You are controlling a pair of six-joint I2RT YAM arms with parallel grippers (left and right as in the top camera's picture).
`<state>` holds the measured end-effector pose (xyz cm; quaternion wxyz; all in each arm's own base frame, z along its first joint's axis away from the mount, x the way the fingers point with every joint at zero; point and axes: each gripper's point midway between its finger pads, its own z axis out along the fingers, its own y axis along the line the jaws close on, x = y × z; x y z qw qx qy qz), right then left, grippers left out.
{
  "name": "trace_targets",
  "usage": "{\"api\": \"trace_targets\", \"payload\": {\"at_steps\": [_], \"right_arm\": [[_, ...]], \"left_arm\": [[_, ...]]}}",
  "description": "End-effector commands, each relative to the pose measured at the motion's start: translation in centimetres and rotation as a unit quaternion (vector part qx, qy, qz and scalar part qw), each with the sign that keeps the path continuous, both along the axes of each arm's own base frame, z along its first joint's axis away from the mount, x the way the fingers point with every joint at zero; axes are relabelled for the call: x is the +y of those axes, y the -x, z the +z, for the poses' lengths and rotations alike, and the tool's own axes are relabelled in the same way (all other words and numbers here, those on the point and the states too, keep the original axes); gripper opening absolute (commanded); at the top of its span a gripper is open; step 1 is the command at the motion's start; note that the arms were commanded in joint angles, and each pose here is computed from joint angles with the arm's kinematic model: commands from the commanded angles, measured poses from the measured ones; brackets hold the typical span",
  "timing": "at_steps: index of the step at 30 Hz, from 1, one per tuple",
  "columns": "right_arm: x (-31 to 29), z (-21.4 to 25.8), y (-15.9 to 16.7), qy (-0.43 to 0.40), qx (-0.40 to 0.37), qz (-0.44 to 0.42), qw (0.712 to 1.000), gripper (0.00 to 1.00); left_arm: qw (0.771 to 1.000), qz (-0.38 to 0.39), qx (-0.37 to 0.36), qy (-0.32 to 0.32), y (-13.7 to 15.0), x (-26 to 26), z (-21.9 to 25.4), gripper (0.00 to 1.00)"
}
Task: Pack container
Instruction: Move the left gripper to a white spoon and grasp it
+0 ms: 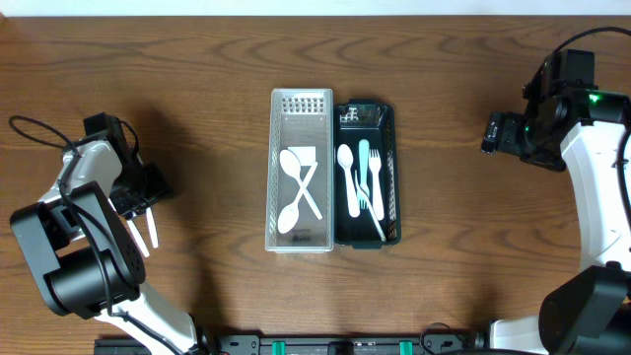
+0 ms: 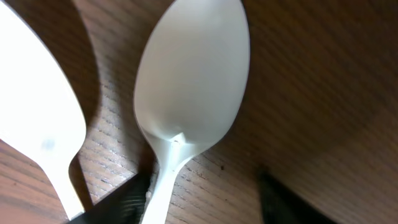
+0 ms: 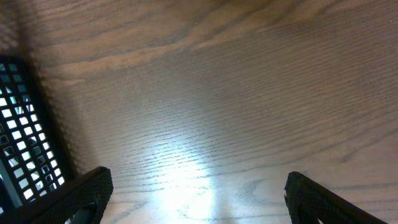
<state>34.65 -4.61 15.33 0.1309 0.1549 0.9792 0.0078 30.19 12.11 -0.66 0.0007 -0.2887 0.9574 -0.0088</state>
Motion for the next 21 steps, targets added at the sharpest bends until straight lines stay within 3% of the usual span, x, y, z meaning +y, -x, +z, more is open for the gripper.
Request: {"api": "trace_targets", "payload": {"at_steps": [1,3,9,11,21], "right_arm": [[0.0,-0.3,0.0,0.003,0.005,0.005,1.0,0.92],[0.0,-0.3,0.0,0.003,0.005,0.005,1.0,0.92],[0.0,-0.3,0.0,0.003,0.005,0.005,1.0,0.92],[0.0,-0.3,0.0,0.002,0.005,0.005,1.0,0.92],[0.0,-0.3,0.0,0.002,0.004,0.005,1.0,0.92]], "left_arm": [[0.999,-0.003,0.038,0.015,1.5,-0.6,-2.2,0.43],[0.999,-0.003,0.038,0.015,1.5,-0.6,-2.2,0.33],[0.999,0.001,0.038,0.015,1.5,-0.6,-2.2,0.19],[0.999,0.002,0.038,0.015,1.5,-0.6,-2.2,0.1],[1.0,-0.019,0.007,0.002,0.0,-1.4,1.8,0.06]]}}
